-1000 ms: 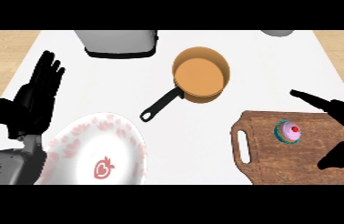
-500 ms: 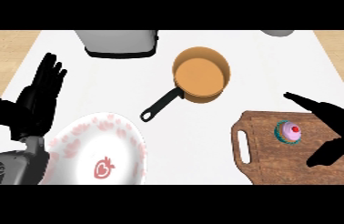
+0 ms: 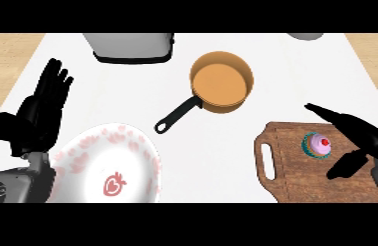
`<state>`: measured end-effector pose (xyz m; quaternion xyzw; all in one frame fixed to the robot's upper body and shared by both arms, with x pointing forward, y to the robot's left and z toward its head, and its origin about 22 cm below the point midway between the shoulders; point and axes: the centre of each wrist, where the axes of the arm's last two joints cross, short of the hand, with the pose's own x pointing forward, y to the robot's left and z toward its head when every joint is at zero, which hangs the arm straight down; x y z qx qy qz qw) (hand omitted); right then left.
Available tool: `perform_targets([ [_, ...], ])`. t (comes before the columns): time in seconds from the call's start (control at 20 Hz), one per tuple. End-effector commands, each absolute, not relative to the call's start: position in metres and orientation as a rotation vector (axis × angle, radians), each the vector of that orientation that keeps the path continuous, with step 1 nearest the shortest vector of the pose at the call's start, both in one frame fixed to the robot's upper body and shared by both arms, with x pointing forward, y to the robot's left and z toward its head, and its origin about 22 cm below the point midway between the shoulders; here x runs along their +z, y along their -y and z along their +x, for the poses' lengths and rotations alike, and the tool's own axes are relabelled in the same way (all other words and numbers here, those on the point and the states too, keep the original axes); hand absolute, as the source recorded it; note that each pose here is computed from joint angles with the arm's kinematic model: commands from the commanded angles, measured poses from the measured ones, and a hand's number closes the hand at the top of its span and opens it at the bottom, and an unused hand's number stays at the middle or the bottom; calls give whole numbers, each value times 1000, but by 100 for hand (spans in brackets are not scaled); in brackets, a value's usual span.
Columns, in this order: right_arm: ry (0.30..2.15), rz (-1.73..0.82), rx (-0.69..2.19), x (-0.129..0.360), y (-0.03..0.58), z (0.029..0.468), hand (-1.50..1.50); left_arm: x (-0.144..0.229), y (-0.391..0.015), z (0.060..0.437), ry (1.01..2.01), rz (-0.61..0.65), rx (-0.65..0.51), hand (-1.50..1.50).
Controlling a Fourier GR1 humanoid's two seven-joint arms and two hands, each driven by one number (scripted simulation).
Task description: Pick the cupcake from the cutting board and place it in the pot
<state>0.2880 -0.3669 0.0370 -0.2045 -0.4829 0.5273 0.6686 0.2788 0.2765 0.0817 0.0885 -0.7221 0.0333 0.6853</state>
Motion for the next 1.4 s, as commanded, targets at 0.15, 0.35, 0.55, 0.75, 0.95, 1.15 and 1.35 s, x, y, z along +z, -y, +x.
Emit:
perform_targets([
  [0.15, 1061, -438, 1214, 21, 373, 292, -150, 84, -282, 284, 1629, 212, 63, 0],
  [0.35, 1145, -455, 1360, 13, 374, 288, 150, 84, -269, 275, 1598, 181, 67, 0],
  [0.55, 1165, -449, 1346, 23, 364, 292, 150, 79, -284, 293, 1601, 197, 72, 0],
  [0.75, 1146, -436, 1350, 6, 365, 297, 150, 98, -289, 286, 1616, 191, 52, 0],
  [0.95, 1394, -162, 1701, 8, 186, 268, 150, 84, -283, 284, 1610, 199, 57, 0],
  [1.15, 1522, 1, 1902, 29, 78, 226, 150, 72, -277, 283, 1580, 188, 40, 0],
  [1.35, 1564, -18, 1851, 61, 37, 163, 150, 76, -282, 281, 1601, 209, 78, 0],
])
